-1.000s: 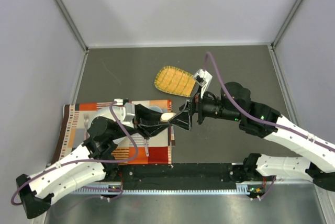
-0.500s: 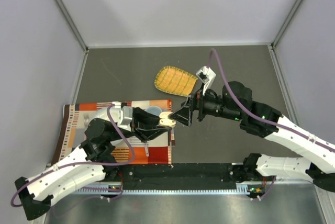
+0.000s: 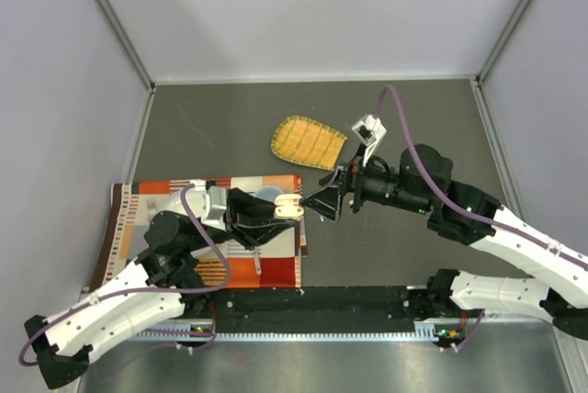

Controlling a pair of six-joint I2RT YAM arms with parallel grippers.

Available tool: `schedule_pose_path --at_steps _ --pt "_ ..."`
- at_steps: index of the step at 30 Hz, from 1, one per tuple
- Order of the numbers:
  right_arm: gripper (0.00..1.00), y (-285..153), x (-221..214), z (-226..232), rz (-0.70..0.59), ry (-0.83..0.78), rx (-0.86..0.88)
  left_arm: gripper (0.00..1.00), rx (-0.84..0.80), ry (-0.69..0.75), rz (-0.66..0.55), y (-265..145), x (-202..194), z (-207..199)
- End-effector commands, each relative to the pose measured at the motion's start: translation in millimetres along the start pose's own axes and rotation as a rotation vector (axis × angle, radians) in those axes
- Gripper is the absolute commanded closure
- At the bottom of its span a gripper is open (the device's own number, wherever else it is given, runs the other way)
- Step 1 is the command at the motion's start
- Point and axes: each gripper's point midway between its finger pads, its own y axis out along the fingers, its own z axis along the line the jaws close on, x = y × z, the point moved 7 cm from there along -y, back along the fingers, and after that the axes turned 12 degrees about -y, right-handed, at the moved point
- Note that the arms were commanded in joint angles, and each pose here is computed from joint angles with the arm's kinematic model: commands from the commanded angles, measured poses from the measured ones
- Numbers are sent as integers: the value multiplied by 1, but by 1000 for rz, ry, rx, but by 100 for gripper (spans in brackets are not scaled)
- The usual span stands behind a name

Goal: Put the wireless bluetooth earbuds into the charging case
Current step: Open the charging case, then pick up the right earbud from the center of the board.

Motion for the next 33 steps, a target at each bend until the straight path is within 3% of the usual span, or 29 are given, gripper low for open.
schedule_pose_path --at_steps 1,9,16,21,28,33 --pt "1 -6 14 4 -72 -5 20 100 14 9 -34 -1 4 0" --pt "1 -18 19 -1 -129 -8 -39 100 71 19 -36 -4 4 5" --pt "1 -37 26 -29 -158 35 -279 100 146 42 -65 -14 4 10" --pt "1 -43 2 -74 -32 154 -542 100 172 49 -67 -20 5 10" --pt "1 -49 -32 -137 63 378 -709 100 182 75 -44 -27 6 7" --pt "1 -56 -42 -161 131 391 -857 100 218 97 -53 -36 6 8"
